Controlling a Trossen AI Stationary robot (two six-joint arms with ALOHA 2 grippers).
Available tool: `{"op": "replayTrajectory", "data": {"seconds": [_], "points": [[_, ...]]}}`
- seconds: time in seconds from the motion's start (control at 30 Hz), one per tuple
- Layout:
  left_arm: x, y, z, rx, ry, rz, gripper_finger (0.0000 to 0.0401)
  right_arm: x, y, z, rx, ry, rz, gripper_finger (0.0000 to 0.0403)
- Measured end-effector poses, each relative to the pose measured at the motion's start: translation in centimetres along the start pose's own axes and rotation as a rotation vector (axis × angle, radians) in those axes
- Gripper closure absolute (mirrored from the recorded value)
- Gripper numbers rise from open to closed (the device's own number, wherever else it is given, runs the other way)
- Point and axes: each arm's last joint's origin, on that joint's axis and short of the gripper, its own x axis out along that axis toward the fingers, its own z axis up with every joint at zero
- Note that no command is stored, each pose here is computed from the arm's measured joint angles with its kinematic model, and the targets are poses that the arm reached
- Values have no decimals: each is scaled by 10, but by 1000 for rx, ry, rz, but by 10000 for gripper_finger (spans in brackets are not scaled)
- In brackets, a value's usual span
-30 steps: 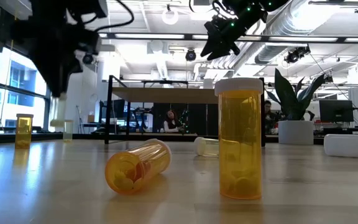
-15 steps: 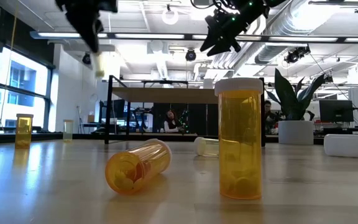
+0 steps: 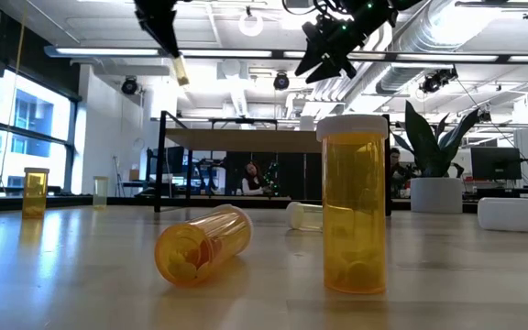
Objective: Pick and place medicine bottles onto shelf by color
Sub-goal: Put the middle left yellow pill bottle on the shelf
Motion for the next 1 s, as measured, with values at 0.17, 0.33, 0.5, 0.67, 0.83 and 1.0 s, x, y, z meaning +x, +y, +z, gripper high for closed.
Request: {"op": "replayTrajectory", "data": {"seconds": [0.17, 0.33, 0.5, 0.67, 0.83, 1.0], "points": [[8, 23, 24, -61, -3, 3, 293, 0, -3, 0, 4, -1, -9, 212], [24, 45, 43, -161, 40, -30, 293, 0, -9, 1, 11, -3, -22, 212], [48, 57, 54, -244, 111, -112, 293, -1, -13, 1, 17, -1, -34, 212], [78, 57, 62, -259, 167, -147, 293, -1, -14, -1, 19, 19, -39, 212], [104, 55, 64, -265, 233, -162, 293, -1, -14, -1, 11, 26, -39, 212], [122, 54, 64, -286, 277, -167, 293, -1, -14, -1, 11, 25, -39, 212]]}}
